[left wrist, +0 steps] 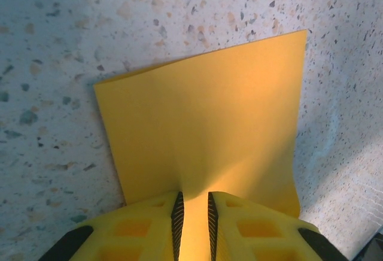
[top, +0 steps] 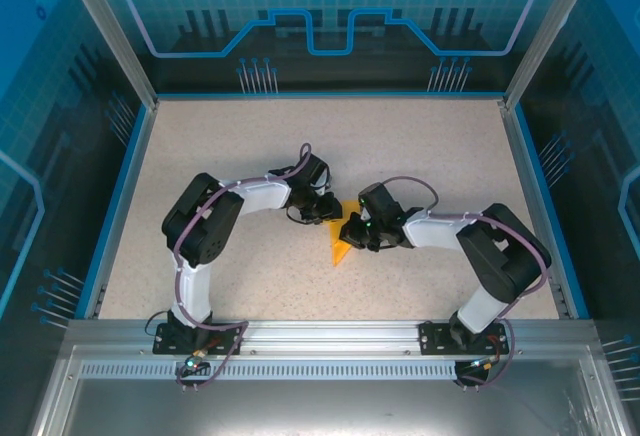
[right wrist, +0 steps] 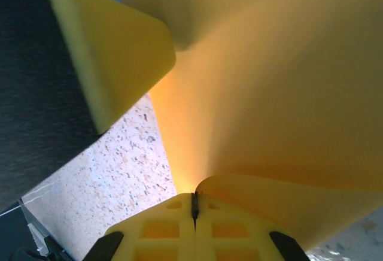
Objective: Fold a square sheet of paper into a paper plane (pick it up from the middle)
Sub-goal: Third fold the triangle at the center of the table.
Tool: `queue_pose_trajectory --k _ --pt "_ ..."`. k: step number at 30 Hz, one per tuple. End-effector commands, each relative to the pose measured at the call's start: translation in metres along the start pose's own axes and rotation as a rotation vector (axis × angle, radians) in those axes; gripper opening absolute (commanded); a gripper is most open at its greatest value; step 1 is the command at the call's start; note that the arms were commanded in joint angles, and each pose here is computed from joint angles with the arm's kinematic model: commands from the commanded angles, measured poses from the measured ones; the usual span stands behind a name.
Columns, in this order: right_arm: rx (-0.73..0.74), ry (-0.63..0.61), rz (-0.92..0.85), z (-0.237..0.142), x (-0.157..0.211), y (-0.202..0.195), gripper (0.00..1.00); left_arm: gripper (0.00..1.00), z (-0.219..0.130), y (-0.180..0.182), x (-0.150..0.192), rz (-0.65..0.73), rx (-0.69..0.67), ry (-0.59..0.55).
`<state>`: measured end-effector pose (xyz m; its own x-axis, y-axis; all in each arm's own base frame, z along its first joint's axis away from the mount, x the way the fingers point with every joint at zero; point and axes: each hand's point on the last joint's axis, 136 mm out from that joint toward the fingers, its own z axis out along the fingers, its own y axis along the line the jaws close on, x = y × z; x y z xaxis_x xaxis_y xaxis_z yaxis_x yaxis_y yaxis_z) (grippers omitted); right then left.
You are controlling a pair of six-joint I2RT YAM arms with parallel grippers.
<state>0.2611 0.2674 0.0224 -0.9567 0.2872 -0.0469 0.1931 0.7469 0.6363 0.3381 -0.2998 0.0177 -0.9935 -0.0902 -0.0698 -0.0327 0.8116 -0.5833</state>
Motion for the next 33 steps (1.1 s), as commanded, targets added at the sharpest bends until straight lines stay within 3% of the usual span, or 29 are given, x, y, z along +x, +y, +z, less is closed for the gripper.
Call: queue_pose_trajectory --k 1,33 --pt "-0.018 -0.008 -0.038 0.0053 -0.003 0.01 0.02 0.22 0.0035 0.0143 0.0026 0.002 -0.055 0.017" --pt "0.003 -0.017 -0.026 0.0142 -0.0065 0.0015 0.02 0.21 0.0085 0.0242 0.01 -0.011 -0.073 0.036"
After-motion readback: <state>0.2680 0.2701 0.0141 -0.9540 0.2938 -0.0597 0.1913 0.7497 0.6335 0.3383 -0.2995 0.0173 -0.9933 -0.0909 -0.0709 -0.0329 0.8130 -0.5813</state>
